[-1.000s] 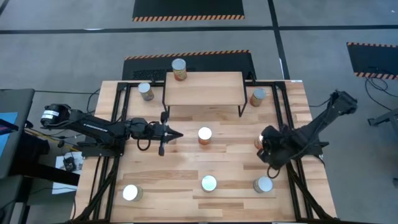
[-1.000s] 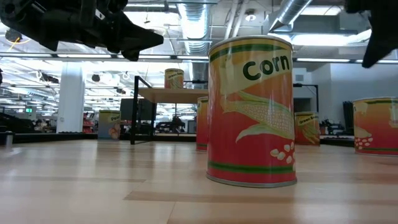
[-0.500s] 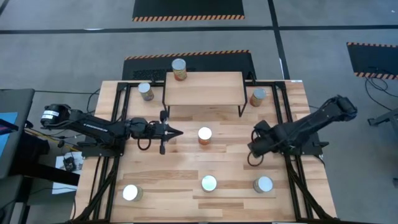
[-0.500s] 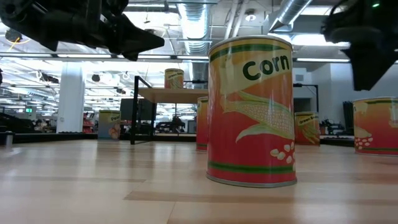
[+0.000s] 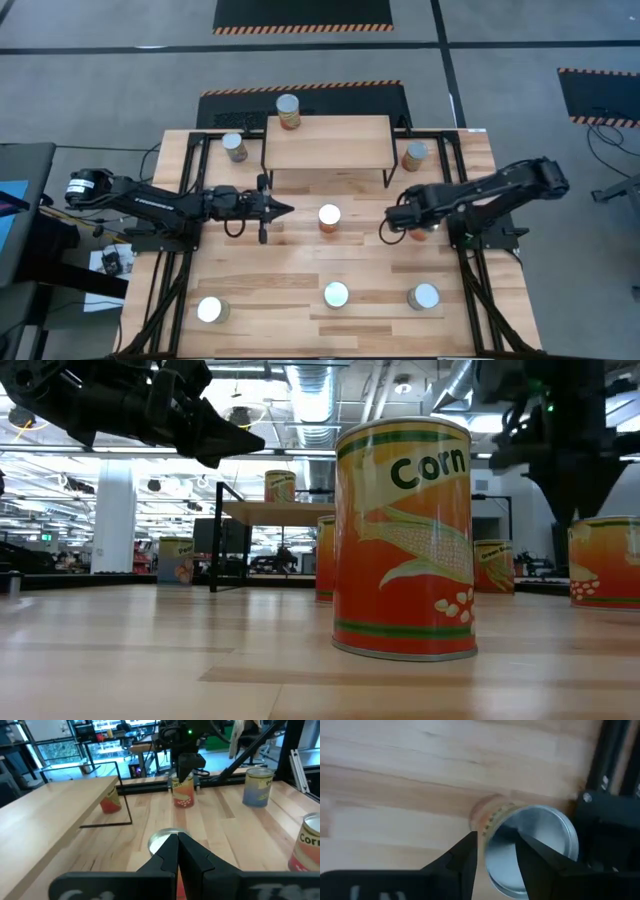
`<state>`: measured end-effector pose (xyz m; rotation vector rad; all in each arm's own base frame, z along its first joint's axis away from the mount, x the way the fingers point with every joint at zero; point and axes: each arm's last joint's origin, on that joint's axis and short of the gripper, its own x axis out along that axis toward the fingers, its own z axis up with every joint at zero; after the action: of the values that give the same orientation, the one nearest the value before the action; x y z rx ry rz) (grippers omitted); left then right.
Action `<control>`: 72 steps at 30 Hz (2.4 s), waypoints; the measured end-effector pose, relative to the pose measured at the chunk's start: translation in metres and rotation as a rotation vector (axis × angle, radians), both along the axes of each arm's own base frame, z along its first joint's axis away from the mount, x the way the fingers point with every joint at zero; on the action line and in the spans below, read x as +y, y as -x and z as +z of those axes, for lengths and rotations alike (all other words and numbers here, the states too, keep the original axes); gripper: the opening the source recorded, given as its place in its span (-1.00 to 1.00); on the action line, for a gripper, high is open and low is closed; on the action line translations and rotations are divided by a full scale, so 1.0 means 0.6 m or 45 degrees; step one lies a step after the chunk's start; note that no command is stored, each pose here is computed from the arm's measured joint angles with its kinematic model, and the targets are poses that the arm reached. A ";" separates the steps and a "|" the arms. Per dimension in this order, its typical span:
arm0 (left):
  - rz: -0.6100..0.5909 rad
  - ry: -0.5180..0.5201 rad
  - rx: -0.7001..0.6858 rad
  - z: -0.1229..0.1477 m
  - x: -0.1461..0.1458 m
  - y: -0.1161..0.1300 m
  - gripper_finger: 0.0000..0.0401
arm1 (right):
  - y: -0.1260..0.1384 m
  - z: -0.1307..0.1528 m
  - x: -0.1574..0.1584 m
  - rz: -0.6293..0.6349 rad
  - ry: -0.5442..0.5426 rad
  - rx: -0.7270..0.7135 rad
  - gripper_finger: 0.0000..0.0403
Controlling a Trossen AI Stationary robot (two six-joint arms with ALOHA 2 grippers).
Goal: Pick and place cans onto a shelf
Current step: Put the top canned corn on the shelf
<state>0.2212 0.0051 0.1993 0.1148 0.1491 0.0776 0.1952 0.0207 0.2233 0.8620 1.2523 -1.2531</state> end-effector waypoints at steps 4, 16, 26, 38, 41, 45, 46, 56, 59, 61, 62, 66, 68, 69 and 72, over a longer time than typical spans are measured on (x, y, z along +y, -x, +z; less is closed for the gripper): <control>0.000 0.000 0.006 -0.001 0.000 0.000 -1.00 | -0.005 -0.011 0.000 -0.040 -0.001 0.078 -0.13; -0.003 -0.009 0.024 -0.003 0.000 0.000 -1.00 | -0.008 -0.018 0.000 0.039 0.015 0.120 -0.47; -0.005 -0.009 0.023 -0.003 0.000 0.000 -1.00 | -0.012 -0.013 -0.001 0.199 0.038 0.129 -0.95; -0.009 -0.004 0.023 -0.003 0.000 0.000 -1.00 | -0.077 0.096 0.049 0.670 0.021 -0.284 -0.96; -0.004 -0.005 0.018 -0.002 0.001 0.000 -1.00 | -0.098 0.142 0.054 0.825 0.117 -0.450 -0.96; 0.011 -0.005 0.008 -0.001 0.006 0.000 -1.00 | -0.122 0.202 0.039 0.995 0.319 -0.622 -0.97; 0.014 -0.005 0.003 0.000 0.007 0.000 -1.00 | -0.127 0.216 0.033 1.030 0.371 -0.648 -0.97; -0.065 0.017 -0.049 0.007 0.019 0.000 -1.00 | -0.223 0.304 -0.094 1.447 0.748 -0.488 -0.98; -0.054 0.021 -0.048 0.006 0.022 0.000 -1.00 | -0.258 0.314 -0.139 1.630 0.791 -0.412 -0.98; -0.053 0.022 -0.046 0.006 0.022 0.000 -1.00 | -0.273 0.319 -0.170 1.727 0.810 -0.339 -0.98; -0.053 0.023 -0.043 0.006 0.022 0.000 -1.00 | -0.281 0.320 -0.185 1.775 0.818 -0.302 -0.98; -0.053 0.026 -0.042 0.006 0.022 0.000 -1.00 | -0.304 0.307 -0.245 1.924 0.787 -0.131 -0.98; -0.053 0.026 -0.043 0.006 0.022 0.000 -1.00 | -0.311 0.297 -0.274 1.966 0.754 -0.053 -0.98; -0.053 0.026 -0.042 0.006 0.022 0.000 -1.00 | -0.313 0.290 -0.288 1.980 0.729 -0.016 -0.98; -0.052 0.026 -0.043 0.006 0.022 0.000 -1.00 | -0.320 0.270 -0.321 2.008 0.673 0.054 -0.98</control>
<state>0.2210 0.0184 0.2028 0.0959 0.1138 0.0369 0.3875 -0.1717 0.3850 -0.5649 1.0608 -0.2150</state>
